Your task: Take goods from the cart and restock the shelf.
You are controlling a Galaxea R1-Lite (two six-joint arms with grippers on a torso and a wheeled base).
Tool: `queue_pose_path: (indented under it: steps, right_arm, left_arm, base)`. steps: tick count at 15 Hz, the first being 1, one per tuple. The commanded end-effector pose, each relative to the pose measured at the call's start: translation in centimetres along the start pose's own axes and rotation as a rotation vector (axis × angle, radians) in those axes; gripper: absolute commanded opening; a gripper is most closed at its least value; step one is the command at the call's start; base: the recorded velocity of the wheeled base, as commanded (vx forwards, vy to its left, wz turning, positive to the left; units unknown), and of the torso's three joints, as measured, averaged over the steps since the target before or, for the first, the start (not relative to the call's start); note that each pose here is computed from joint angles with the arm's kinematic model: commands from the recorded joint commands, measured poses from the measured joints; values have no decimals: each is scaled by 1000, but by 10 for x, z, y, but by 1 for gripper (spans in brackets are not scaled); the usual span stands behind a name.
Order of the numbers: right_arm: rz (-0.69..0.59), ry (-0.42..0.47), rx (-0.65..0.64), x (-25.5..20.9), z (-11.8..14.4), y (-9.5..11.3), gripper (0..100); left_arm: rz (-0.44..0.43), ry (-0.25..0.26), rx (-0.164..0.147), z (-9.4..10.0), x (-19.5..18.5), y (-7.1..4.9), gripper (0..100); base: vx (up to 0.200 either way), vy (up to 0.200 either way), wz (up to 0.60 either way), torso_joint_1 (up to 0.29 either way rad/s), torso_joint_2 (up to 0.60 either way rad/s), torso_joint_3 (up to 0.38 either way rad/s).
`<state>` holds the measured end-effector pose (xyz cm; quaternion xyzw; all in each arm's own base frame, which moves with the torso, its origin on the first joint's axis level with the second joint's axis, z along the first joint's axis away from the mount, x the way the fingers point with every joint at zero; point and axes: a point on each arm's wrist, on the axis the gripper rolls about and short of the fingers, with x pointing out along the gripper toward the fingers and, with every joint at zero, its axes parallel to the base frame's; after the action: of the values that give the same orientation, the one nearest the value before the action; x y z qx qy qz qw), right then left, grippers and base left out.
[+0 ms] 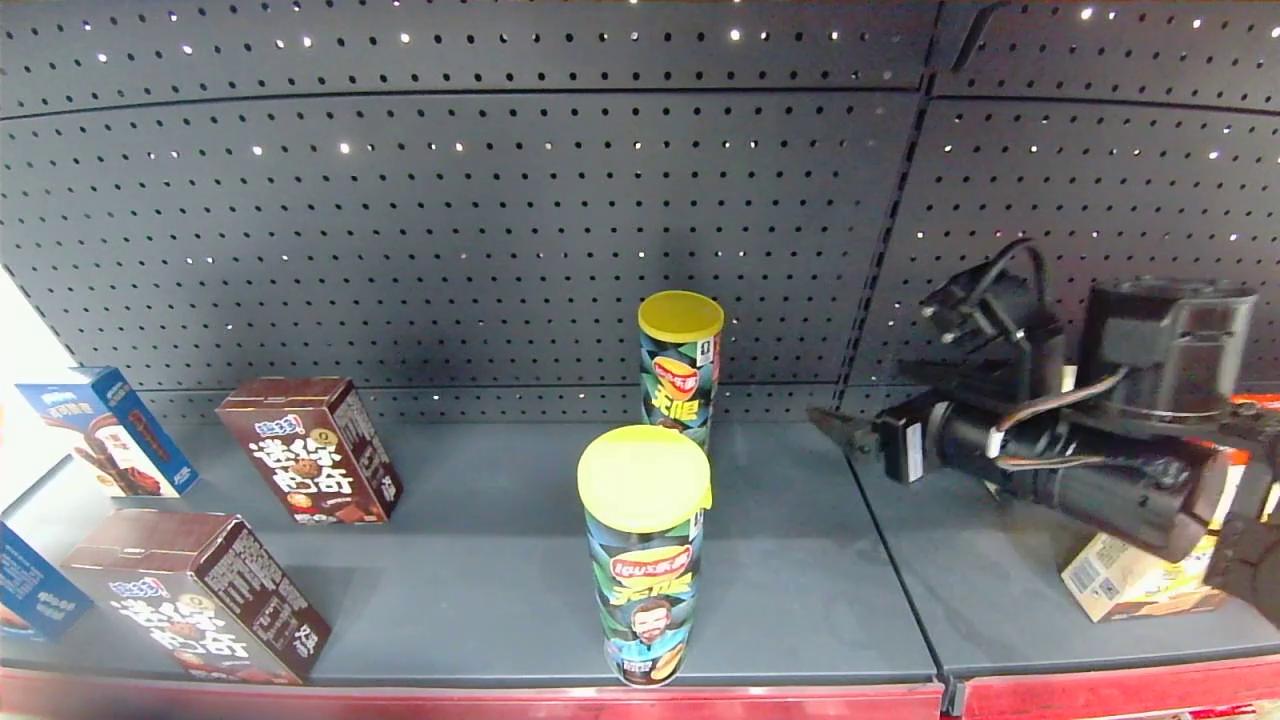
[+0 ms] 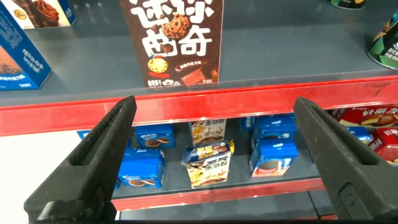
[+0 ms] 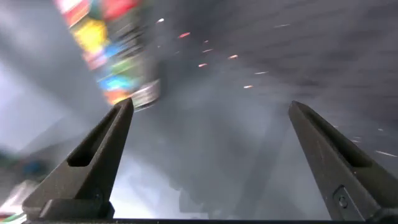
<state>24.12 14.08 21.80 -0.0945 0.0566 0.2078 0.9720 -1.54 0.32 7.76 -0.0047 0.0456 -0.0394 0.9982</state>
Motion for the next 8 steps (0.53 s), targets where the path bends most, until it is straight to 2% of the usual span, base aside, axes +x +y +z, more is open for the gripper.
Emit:
queue_pose_path:
  steps: [1, 2, 4, 6, 7, 8]
  right_arm:
    - [-143, -106, 26, -44, 23, -39, 100]
    - [-204, -179, 32, -80, 30, -52, 100]
    - [-278, -299, 35, -131, 39, -61, 100]
    - [-376, -358, 26, -168, 34, -67, 100]
    - [-428, -412, -5, -203, 25, -66, 100]
    - [-429, -415, -1, -220, 6, -57, 100]
  left_arm:
    - [0, 1, -1, 0, 0, 0, 100]
    - [0, 1, -1, 0, 0, 0, 100]
    - [0, 1, -1, 0, 0, 0, 100]
    - [0, 1, -1, 0, 0, 0, 100]
    - [0, 1, -1, 0, 0, 0, 100]
    - [0, 1, -1, 0, 0, 0, 100]
  base:
    - [0, 0, 0, 0, 0, 0]
    - [0, 0, 0, 0, 0, 0]
    - [0, 0, 0, 0, 0, 0]
    - [0, 0, 0, 0, 0, 0]
    - [0, 0, 0, 0, 0, 0]
    - [0, 0, 0, 0, 0, 0]
